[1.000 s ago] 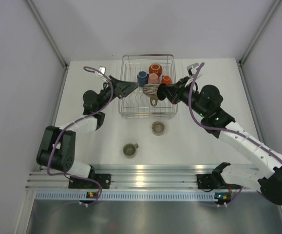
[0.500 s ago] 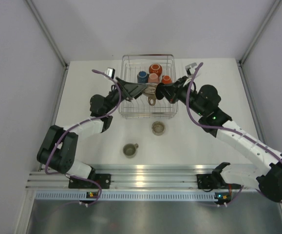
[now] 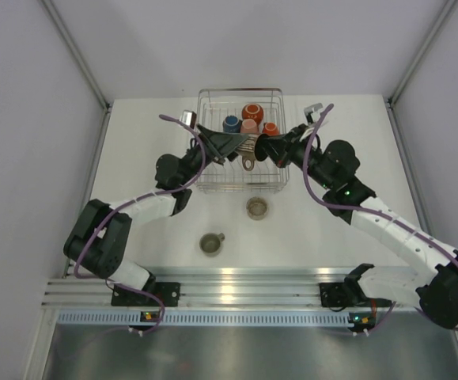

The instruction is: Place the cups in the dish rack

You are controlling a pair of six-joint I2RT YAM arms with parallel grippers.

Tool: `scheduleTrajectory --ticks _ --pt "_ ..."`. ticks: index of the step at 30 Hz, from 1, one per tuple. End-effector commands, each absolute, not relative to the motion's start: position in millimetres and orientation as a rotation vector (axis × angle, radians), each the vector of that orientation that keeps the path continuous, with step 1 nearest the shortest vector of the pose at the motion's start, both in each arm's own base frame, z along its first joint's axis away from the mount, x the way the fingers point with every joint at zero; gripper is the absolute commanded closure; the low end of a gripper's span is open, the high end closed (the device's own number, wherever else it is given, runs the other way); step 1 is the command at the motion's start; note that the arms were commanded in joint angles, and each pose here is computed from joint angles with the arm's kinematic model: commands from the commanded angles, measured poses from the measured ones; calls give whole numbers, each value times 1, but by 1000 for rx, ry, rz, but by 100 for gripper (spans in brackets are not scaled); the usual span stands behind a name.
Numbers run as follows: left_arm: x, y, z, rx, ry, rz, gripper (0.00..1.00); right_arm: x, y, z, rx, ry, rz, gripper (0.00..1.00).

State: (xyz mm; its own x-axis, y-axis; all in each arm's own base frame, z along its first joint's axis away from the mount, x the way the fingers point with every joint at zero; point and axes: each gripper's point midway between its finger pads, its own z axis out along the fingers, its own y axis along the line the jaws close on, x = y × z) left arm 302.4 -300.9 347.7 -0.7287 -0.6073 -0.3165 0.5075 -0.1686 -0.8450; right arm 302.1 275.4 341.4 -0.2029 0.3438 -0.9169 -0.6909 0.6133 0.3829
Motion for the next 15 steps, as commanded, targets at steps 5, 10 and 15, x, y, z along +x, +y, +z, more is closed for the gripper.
scheduleTrajectory --ticks 5,10,15 --pt "239 -301 419 154 1018 -2100 19 299 275 377 -288 1342 1020 100" --pt "234 -304 426 144 1004 -2131 25 300 277 372 -290 1352 1024 100" --pt "231 -308 431 138 996 -2166 67 301 279 366 -298 1365 1027 100"
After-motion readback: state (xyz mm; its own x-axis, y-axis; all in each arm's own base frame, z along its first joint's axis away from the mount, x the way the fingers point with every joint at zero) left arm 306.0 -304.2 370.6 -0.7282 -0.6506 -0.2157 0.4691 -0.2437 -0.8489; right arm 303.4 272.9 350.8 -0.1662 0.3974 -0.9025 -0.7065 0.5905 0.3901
